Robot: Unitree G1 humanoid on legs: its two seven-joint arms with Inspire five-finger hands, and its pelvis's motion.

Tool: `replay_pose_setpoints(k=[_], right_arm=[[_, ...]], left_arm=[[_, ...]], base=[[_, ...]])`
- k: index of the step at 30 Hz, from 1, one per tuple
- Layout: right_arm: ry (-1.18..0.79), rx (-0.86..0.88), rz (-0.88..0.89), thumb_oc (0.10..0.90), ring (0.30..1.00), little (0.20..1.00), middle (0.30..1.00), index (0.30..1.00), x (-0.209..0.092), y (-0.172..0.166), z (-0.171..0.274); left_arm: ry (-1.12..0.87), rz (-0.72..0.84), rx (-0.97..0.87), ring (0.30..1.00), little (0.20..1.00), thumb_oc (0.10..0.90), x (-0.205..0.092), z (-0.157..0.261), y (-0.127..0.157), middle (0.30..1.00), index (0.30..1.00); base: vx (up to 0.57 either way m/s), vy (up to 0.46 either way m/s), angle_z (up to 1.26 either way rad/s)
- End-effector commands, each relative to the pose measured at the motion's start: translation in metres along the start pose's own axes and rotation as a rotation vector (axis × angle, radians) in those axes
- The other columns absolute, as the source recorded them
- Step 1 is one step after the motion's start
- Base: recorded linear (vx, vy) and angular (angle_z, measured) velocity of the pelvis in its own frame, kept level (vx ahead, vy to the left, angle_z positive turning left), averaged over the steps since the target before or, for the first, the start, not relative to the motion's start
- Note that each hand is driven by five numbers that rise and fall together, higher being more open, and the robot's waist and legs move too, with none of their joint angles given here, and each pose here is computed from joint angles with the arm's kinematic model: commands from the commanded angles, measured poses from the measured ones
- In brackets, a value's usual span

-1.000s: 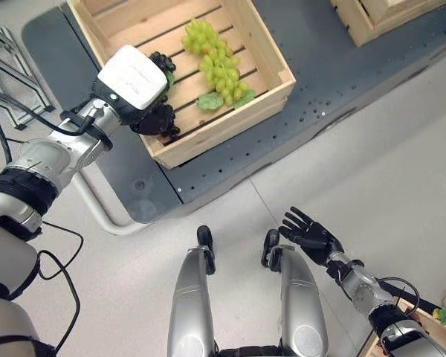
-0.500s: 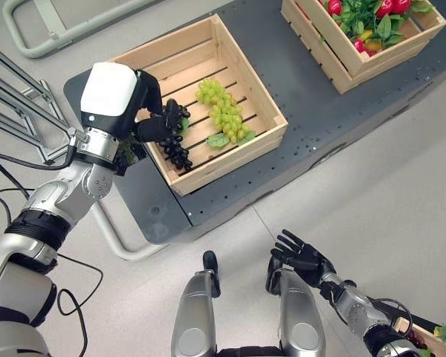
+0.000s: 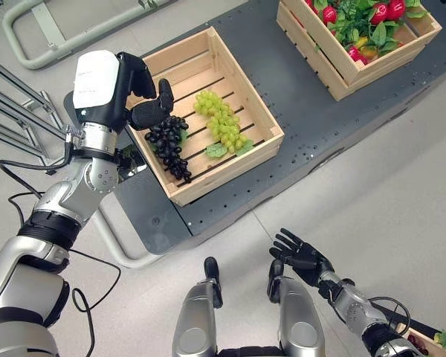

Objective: Pick up the fruits from the basket on one side to the basket on the other side

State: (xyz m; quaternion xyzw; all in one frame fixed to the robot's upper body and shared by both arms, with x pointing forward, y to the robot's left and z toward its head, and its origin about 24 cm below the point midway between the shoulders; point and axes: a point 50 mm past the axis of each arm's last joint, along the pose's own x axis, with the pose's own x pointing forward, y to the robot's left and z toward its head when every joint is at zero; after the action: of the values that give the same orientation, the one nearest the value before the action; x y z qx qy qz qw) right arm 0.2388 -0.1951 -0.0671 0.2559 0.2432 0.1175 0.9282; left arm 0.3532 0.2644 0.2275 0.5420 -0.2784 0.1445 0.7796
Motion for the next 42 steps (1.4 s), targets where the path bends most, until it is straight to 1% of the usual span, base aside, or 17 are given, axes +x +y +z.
replay_pose_setpoints(k=[1,2,3,4,6,7,9,10,15,20,23,26,27,29,34,37,42], right_arm=[[-0.073,0.026,0.021,0.800,0.900,0.900,0.900,0.900,-0.005,0.003,0.002],[-0.071,0.063,0.038,0.800,0.900,0.900,0.900,0.900,-0.008,0.006,-0.008],[-0.069,0.065,0.039,0.800,0.900,0.900,0.900,0.900,-0.008,0.007,-0.009],[-0.057,0.085,0.058,0.800,0.900,0.900,0.900,0.900,-0.009,0.012,-0.020],[-0.048,0.094,0.064,0.800,0.900,0.900,0.900,0.900,-0.010,0.016,-0.025],[-0.031,0.108,0.087,0.800,0.900,0.900,0.900,0.900,-0.010,0.024,-0.035],[-0.019,0.116,0.099,0.800,0.900,0.900,0.900,0.900,-0.008,0.029,-0.040],[-0.010,0.125,0.113,0.800,0.900,0.900,0.900,0.900,-0.007,0.036,-0.043],[-0.029,0.163,0.124,0.800,0.900,0.900,0.900,0.900,0.001,0.049,-0.034],[-0.069,0.179,0.117,0.800,0.900,0.900,0.900,0.900,0.004,0.051,-0.025],[-0.089,0.198,0.098,0.800,0.900,0.900,0.900,0.900,-0.001,0.049,-0.026],[-0.108,0.179,0.119,0.800,0.900,0.900,0.900,0.900,-0.001,0.048,-0.022],[-0.132,0.154,0.136,0.800,0.900,0.900,0.900,0.900,0.002,0.049,-0.012],[-0.159,0.155,0.122,0.800,0.900,0.900,0.900,0.900,0.003,0.046,-0.007],[-0.117,0.132,0.051,0.800,0.900,0.900,0.900,0.900,-0.008,0.029,-0.010],[-0.218,0.126,0.049,0.800,0.900,0.900,0.900,0.900,-0.002,0.027,0.012],[-0.195,0.157,0.003,0.800,0.900,0.900,0.900,0.900,-0.002,0.022,0.010]], left_arm=[[0.024,0.104,-0.174,0.900,0.900,0.800,0.009,0.005,0.014,0.900,0.900],[0.083,0.067,-0.331,0.900,0.900,0.800,-0.007,0.000,-0.002,0.900,0.900],[0.090,0.060,-0.349,0.900,0.900,0.800,-0.010,-0.001,-0.004,0.900,0.900],[0.158,0.026,-0.496,0.900,0.900,0.800,-0.031,-0.003,-0.026,0.900,0.900],[0.191,0.013,-0.555,0.900,0.900,0.800,-0.044,-0.002,-0.039,0.900,0.900],[0.247,-0.025,-0.653,0.900,0.900,0.800,-0.072,0.006,-0.067,0.900,0.900],[0.267,-0.044,-0.678,0.900,0.900,0.800,-0.087,0.014,-0.083,0.900,0.900],[0.279,-0.084,-0.690,0.900,0.900,0.800,-0.104,0.021,-0.096,0.900,0.900],[0.251,-0.171,-0.671,0.900,0.900,0.800,-0.124,0.027,-0.104,0.900,0.900],[0.123,-0.267,-0.595,0.900,0.900,0.800,-0.115,0.041,-0.100,0.900,0.900],[-0.018,-0.349,-0.519,0.900,0.900,0.800,-0.105,0.062,-0.101,0.900,0.900],[-0.090,-0.334,-0.487,0.900,0.900,0.800,-0.096,0.073,-0.098,0.900,0.900],[-0.154,-0.306,-0.460,0.900,0.900,0.800,-0.085,0.078,-0.093,0.900,0.900],[-0.237,-0.296,-0.428,0.900,0.900,0.800,-0.080,0.084,-0.088,0.900,0.900],[-0.243,-0.283,-0.452,0.900,0.900,0.800,-0.087,0.095,-0.088,0.900,0.900],[-0.333,-0.271,-0.448,0.900,0.900,0.800,-0.081,0.110,-0.094,0.900,0.900],[-0.313,-0.265,-0.407,0.900,0.900,0.800,-0.068,0.103,-0.090,0.900,0.900]], base=[[0.09,-0.064,0.11],[0.09,-0.050,0.08],[0.14,-0.068,0.03],[0.07,-0.032,0.03],[0.11,-0.019,0.05],[0.14,0.003,0.04],[0.14,0.022,0.01],[0.14,0.057,0.02],[0.09,0.098,0.05],[0.05,0.172,0.08],[0.14,-0.070,0.28],[0.20,-0.221,0.64],[0.15,-0.253,0.62],[0.23,-0.296,0.56],[0.23,-0.222,1.12],[0.01,0.003,0.44],[0.12,0.078,0.15]])
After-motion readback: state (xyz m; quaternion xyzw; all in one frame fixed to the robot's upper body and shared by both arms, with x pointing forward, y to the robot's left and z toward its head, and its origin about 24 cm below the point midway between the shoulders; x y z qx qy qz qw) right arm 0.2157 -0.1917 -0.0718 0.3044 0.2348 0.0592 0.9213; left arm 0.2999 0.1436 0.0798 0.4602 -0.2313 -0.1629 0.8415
